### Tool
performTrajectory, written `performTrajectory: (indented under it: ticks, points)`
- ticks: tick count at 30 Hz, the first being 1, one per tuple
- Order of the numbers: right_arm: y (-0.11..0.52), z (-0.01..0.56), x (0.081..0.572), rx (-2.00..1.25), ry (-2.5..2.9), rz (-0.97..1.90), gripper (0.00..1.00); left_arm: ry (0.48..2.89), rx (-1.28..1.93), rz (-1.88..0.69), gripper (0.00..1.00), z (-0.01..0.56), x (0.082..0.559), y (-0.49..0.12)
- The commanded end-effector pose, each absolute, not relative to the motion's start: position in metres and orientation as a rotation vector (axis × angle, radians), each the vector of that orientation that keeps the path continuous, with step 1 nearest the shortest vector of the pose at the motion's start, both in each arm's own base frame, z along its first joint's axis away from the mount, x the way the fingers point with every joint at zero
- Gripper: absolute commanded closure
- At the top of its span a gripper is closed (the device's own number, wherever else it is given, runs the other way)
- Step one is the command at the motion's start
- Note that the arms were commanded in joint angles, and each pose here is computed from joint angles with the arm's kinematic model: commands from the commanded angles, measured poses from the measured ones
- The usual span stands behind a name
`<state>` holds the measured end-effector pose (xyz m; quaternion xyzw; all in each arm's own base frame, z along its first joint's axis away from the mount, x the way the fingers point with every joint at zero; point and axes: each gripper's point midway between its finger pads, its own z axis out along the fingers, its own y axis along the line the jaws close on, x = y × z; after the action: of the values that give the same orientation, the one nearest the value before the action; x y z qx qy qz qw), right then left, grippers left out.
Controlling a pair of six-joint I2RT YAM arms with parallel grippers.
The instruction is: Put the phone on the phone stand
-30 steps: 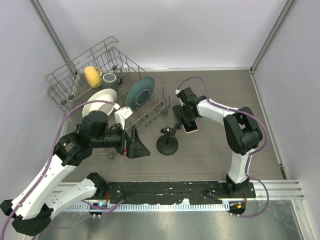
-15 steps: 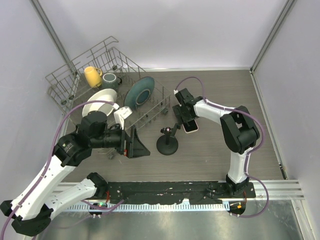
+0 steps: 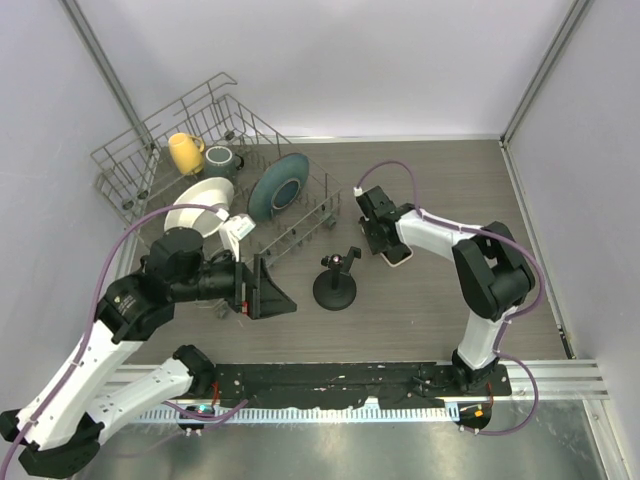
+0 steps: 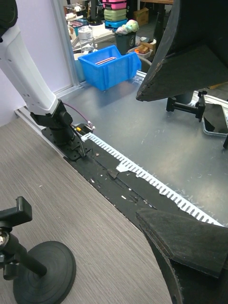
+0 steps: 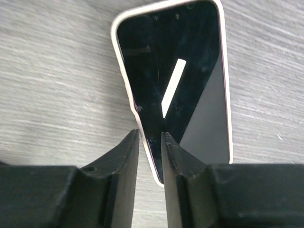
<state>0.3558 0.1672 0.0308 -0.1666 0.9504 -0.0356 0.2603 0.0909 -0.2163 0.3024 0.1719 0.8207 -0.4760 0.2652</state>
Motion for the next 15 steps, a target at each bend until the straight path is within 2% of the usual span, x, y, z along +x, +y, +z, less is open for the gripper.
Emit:
performTrajectory:
  ticks: [1, 5, 6, 8, 12, 15]
  points:
    - [0.153, 0.054, 0.354, -0.398, 2.534, -0.140, 0.64, 2.138, 0.449, -1.324, 0.00, 0.315, 0.093, -0.219]
    - [0.157, 0.067, 0.360, -0.362, 2.502, -0.072, 0.45, 2.153, 0.429, -1.318, 0.00, 0.307, 0.096, -0.220]
    - [0.159, 0.071, 0.363, -0.355, 2.494, -0.040, 0.26, 2.168, 0.423, -1.315, 0.00, 0.303, 0.097, -0.221]
    - [0.158, 0.074, 0.366, -0.351, 2.494, 0.029, 0.13, 2.181, 0.411, -1.314, 0.00, 0.300, 0.099, -0.222]
    - [0.151, 0.079, 0.377, -0.312, 2.493, 0.158, 0.12, 2.195, 0.410, -1.309, 0.00, 0.296, 0.101, -0.224]
    - [0.137, 0.082, 0.390, -0.287, 2.480, 0.133, 0.12, 2.202, 0.438, -1.310, 0.00, 0.296, 0.100, -0.225]
